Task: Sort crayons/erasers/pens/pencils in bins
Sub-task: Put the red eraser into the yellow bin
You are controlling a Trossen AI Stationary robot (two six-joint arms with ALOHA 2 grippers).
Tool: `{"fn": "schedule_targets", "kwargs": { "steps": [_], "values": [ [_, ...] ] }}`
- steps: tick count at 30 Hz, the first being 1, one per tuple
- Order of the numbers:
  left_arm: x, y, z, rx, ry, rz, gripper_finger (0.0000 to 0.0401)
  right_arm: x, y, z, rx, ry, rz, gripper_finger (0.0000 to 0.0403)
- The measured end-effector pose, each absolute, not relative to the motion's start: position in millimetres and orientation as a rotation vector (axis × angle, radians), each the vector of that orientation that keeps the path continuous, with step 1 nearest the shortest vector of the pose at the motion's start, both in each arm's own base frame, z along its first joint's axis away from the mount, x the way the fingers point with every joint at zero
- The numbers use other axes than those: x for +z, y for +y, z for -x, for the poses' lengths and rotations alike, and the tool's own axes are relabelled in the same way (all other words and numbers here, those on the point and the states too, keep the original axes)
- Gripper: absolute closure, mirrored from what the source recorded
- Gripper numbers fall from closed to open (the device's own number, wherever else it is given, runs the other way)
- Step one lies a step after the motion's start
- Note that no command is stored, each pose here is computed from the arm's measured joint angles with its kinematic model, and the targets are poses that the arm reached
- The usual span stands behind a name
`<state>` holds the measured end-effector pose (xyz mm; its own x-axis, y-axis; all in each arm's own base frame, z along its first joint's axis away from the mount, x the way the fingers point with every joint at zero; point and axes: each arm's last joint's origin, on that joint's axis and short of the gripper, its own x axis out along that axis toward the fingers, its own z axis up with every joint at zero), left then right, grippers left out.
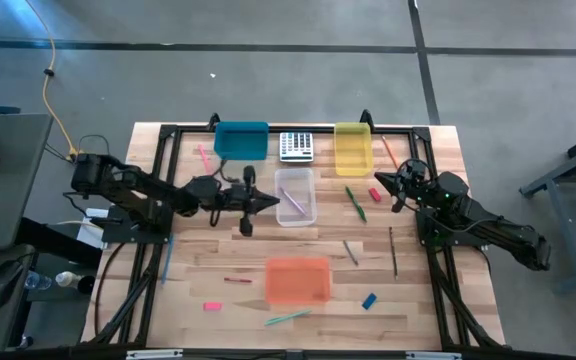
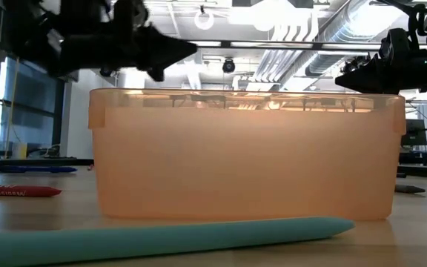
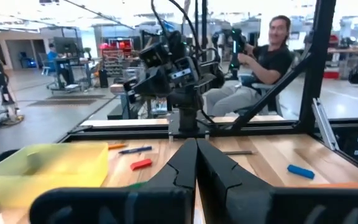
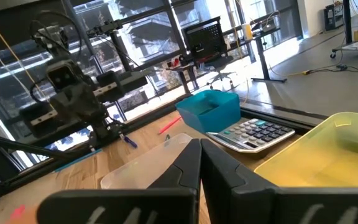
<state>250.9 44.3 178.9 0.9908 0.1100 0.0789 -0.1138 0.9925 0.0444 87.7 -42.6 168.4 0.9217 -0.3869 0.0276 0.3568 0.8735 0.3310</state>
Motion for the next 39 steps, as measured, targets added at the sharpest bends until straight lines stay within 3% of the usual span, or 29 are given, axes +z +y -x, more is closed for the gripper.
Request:
{"fn": "schedule_targets", "kwargs": {
  "steps": [9,28,39],
  "values": [
    [165,46,-223,0.191,-0.109,0.029,0.0401,168,-43,-88,-0.390,-0.093,-0.320,0.0402],
    [163,62,-219,0.261,-0.095,0.028,0.0401,172,-43,-87,-0.384,-0.139,-0.361,0.0402],
    [154,58,-199,0.314,-0.125,0.007,0.0401,167,-42,-91,-0.442,-0.045,-0.198,0.0402]
  ]
}}
